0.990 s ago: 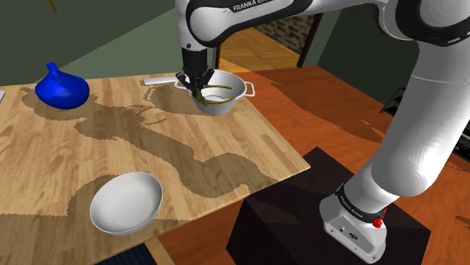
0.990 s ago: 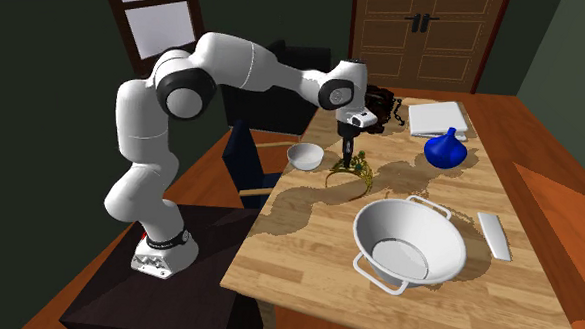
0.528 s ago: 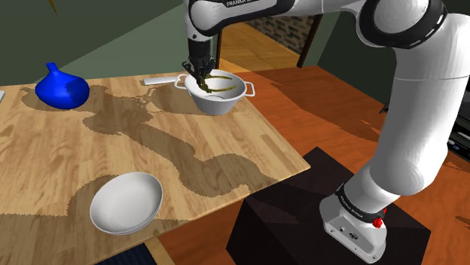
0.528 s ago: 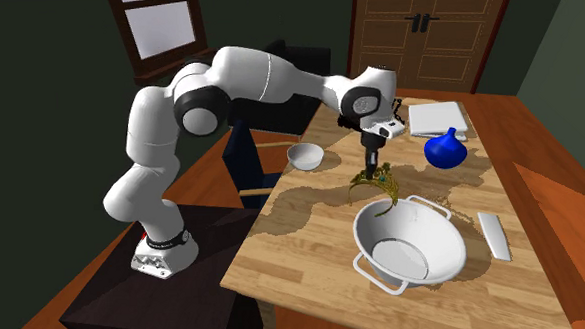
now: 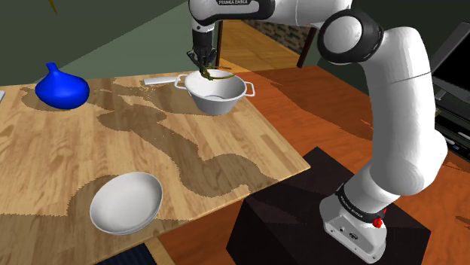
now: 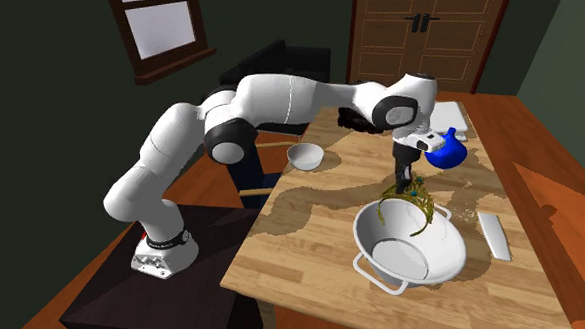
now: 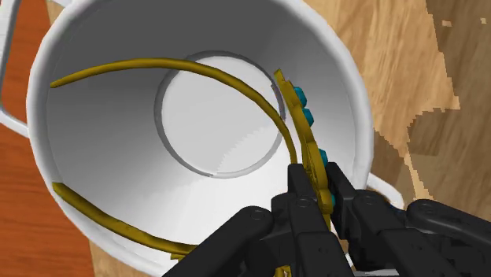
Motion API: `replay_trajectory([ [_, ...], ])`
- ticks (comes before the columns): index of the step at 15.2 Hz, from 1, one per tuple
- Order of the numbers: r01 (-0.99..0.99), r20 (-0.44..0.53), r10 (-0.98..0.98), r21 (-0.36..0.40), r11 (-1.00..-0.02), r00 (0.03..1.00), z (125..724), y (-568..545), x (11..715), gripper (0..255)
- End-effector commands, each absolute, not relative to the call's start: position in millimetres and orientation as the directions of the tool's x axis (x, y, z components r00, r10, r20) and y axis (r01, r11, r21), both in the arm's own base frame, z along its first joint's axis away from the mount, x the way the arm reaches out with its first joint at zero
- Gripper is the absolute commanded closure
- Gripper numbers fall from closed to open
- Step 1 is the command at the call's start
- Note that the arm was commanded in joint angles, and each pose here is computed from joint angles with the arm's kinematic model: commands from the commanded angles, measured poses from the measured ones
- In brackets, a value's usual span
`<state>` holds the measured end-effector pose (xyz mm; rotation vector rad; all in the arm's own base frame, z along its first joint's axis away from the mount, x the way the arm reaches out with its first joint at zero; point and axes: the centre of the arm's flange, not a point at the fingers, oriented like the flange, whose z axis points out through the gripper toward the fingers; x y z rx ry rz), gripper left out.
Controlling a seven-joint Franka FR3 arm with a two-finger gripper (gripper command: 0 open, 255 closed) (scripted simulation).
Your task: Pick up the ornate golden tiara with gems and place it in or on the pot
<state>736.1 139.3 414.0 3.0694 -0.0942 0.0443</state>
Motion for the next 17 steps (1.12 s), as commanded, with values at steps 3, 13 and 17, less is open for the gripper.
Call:
replay_trajectory([
  [3, -0.062, 0.031, -0.06, 0.07, -0.996, 0.998, 402, 121, 760, 255],
  [13, -0.062, 0.031, -0.06, 0.07, -0.996, 0.998, 355, 121, 760, 255],
  [17, -0.062, 0.031, -0.06, 0.07, -0.996, 0.998, 355, 121, 760, 255],
])
